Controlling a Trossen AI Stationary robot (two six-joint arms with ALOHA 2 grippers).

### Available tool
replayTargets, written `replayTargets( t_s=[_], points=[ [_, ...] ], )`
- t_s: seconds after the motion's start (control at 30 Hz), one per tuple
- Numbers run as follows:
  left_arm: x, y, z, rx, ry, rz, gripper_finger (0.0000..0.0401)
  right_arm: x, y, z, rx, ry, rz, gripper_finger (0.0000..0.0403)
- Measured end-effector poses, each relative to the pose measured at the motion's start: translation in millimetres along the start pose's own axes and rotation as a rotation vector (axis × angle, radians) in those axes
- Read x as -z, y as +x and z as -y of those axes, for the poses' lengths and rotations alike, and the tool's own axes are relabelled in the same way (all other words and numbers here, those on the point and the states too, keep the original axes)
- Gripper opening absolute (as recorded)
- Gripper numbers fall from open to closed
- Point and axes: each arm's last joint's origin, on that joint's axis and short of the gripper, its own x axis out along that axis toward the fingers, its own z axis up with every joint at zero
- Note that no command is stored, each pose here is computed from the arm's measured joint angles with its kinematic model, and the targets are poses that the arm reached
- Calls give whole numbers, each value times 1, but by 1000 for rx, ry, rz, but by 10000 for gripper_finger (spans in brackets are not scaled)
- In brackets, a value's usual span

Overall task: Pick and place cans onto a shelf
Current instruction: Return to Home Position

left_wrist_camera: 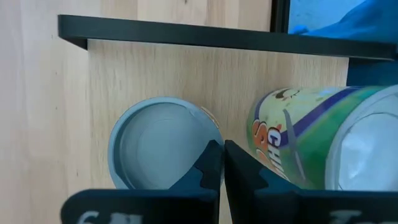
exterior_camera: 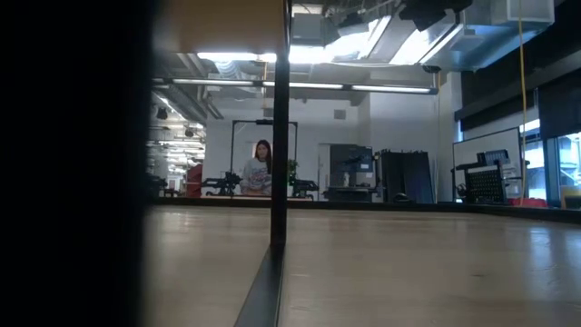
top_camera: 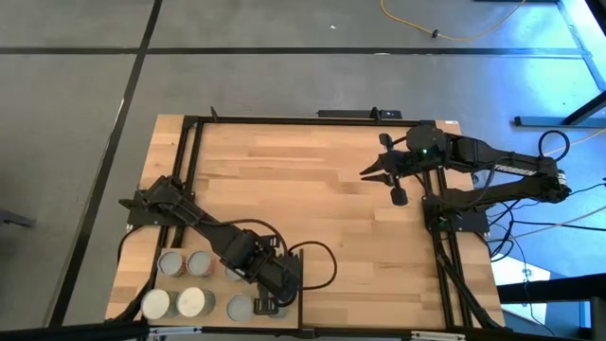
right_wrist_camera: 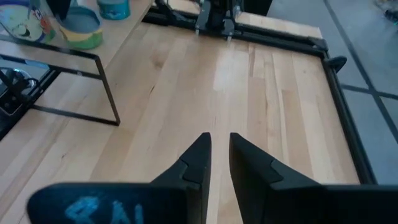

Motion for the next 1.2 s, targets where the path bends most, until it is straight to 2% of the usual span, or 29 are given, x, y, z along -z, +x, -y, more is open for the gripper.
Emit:
replayTargets(
  t_s=[0.37,0.77,0.87,1.03,1.2],
  points=[
    [0,0,-1,-22,-24,12,33,-2,0,1,6,-4,23,60],
    [0,-2,-3,-19,-35,0,37,-2,0,1,7,-5,25,60],
    [0,-10,-6,-14,-42,10,38,-3,0,1,9,-8,35,60],
    [1,-40,-19,-15,-85,55,38,-4,-4,0,13,-11,47,60],
    [8,-75,-37,-102,-113,152,39,-5,-12,-1,21,-20,75,60]
  ],
)
